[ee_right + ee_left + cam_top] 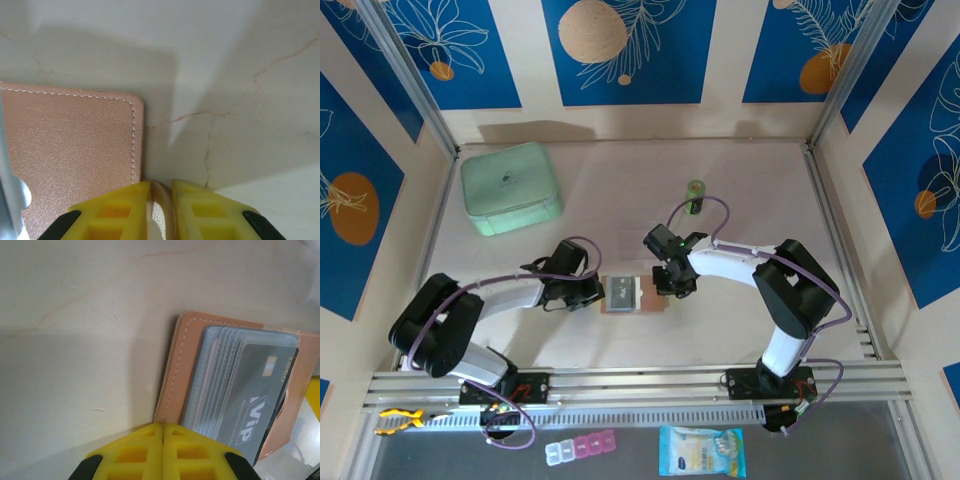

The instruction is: Take the credit cards out of the card holder

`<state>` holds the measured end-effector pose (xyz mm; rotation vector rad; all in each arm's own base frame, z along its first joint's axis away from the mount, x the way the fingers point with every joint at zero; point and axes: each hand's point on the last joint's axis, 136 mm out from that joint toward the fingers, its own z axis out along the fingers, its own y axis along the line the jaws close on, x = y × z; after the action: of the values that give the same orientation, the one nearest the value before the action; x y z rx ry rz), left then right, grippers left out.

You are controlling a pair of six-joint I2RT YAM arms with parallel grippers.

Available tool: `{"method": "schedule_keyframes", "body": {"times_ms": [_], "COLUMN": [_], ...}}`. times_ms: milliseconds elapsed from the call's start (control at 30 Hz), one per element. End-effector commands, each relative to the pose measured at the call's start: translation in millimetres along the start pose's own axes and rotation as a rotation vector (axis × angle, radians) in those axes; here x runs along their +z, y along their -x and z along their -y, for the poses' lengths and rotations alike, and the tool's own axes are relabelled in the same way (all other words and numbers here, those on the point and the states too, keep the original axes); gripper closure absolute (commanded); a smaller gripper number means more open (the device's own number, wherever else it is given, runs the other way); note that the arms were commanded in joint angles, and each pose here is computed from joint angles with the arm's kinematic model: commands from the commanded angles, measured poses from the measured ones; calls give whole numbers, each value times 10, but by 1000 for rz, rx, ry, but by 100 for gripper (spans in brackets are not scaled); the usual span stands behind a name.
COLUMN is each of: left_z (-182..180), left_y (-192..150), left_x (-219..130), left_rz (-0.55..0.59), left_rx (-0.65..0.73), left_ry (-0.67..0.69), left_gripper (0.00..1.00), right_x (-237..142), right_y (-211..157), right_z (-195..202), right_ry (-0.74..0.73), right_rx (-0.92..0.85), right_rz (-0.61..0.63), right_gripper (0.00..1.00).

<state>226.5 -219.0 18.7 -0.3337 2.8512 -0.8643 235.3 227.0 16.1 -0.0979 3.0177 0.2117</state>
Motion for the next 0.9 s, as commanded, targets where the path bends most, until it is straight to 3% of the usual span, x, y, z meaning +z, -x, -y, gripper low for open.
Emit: {"method": "schedule_keyframes", "body": {"times_ms": [0,367,633,867], "left_z": [-235,-239,-172,-62], "left_y": [-129,-141,-142,-109], "left_x": [75,6,-34,-100], "left_rz": [-48,-40,-34,-15], "left_rx": [-1,0,-2,0], "left_ry": [89,94,62,22], "left_gripper": [100,100,100,100], "right_x": [80,-183,-389,-679], "right_y": [-84,-47,-22,43], "right_z": [129,247,439,304], "right_ry": [-51,-24,-42,10], "right_rx": [23,58,90,83], "right_rz": [-27,23,52,90], "right_gripper": [74,58,56,57]}}
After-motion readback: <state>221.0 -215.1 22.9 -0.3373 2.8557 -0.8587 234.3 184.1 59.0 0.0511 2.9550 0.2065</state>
